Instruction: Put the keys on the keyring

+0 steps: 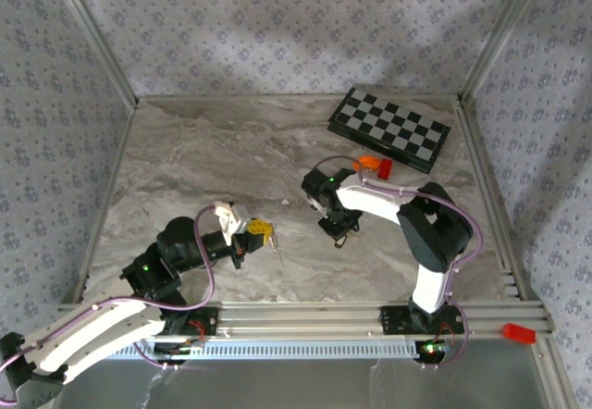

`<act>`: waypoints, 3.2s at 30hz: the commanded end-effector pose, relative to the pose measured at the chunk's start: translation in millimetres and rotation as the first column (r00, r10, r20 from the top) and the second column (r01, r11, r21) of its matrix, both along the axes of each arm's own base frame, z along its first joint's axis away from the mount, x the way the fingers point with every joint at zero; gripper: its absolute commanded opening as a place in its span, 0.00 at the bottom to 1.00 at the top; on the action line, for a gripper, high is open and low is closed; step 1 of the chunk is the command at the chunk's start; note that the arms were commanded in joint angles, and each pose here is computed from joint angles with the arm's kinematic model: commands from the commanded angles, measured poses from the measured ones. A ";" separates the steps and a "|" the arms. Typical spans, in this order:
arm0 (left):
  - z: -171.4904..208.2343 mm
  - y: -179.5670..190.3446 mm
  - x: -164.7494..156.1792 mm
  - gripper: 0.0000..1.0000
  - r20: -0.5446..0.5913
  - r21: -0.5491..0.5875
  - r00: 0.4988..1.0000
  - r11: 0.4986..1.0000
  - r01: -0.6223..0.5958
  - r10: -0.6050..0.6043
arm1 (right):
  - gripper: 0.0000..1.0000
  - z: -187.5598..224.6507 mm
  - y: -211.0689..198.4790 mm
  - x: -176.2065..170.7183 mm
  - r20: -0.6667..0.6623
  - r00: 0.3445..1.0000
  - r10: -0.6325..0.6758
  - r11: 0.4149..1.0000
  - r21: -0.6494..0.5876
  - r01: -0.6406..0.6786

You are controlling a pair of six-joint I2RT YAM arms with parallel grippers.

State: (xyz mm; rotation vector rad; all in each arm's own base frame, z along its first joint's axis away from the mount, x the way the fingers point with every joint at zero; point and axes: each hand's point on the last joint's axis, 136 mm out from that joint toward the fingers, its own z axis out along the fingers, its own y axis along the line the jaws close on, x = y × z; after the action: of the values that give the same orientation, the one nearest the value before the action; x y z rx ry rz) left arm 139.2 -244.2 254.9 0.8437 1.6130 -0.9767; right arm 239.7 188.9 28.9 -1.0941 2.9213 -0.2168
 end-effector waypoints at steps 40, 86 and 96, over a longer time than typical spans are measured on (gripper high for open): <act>6.0 -0.8 1.5 0.00 0.012 -0.024 1.000 1.000 -0.002 0.002 | 0.19 -10.2 0.4 -1.8 -0.043 0.999 -0.030 0.999 0.036 0.031; 9.6 -0.3 0.7 0.00 0.013 -0.032 1.000 0.999 -0.001 0.001 | 0.09 -5.9 18.2 -4.8 -0.128 0.984 -0.122 0.937 0.311 0.157; 9.5 -0.7 1.3 0.00 0.016 -0.029 1.000 1.000 -0.001 0.001 | 0.16 -5.9 24.7 -5.0 -0.146 0.982 -0.117 0.927 0.339 0.161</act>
State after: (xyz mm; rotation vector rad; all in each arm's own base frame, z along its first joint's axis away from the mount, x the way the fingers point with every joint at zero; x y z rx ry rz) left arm 140.2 -245.4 249.0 0.8486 1.6300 -0.9725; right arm 239.9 214.3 26.6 -0.8924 2.9482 0.3407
